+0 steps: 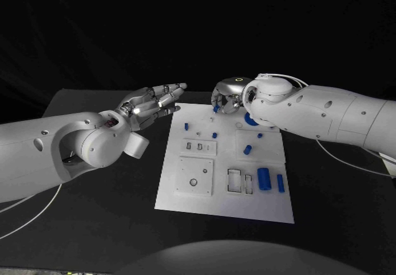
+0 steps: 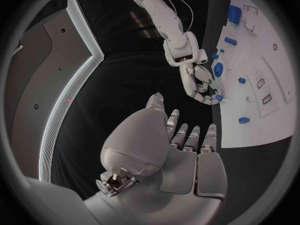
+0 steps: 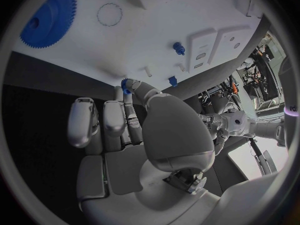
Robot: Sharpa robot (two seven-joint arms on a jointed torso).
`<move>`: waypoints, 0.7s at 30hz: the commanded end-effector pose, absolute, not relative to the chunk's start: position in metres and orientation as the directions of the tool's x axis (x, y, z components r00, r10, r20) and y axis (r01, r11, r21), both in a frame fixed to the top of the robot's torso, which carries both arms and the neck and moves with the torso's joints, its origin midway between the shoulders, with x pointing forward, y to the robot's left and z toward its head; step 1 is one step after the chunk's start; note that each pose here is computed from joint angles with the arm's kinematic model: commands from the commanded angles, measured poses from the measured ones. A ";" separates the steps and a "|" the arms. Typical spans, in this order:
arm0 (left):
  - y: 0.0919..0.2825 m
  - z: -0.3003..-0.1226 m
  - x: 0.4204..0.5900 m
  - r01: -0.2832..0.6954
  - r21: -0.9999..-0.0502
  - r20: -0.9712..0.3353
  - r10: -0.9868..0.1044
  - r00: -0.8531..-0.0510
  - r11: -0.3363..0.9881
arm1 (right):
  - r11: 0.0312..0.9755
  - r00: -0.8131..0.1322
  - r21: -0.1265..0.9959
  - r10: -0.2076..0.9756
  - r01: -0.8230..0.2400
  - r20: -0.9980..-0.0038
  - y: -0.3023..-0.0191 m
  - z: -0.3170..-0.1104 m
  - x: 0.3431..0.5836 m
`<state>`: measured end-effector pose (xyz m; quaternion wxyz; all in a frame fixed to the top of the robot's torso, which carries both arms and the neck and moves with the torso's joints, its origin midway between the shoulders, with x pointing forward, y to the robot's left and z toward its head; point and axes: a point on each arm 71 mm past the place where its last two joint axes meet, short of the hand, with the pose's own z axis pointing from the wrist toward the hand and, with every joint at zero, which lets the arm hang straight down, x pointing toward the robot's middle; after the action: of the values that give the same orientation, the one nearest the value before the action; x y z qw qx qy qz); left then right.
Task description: Assemble the parts on the task board
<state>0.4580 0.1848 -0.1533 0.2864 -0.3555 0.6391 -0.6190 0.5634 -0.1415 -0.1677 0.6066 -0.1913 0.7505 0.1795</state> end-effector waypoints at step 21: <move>0.182 -0.153 0.458 -0.103 -0.994 0.078 -0.793 -0.604 -0.019 | 0.861 -0.203 0.050 -0.062 -0.505 -0.977 -0.142 -0.172 0.561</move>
<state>0.4594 0.1844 -0.1543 0.2845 -0.3556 0.6417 -0.6171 0.5619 -0.1411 -0.1722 0.5999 -0.1893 0.7561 0.1806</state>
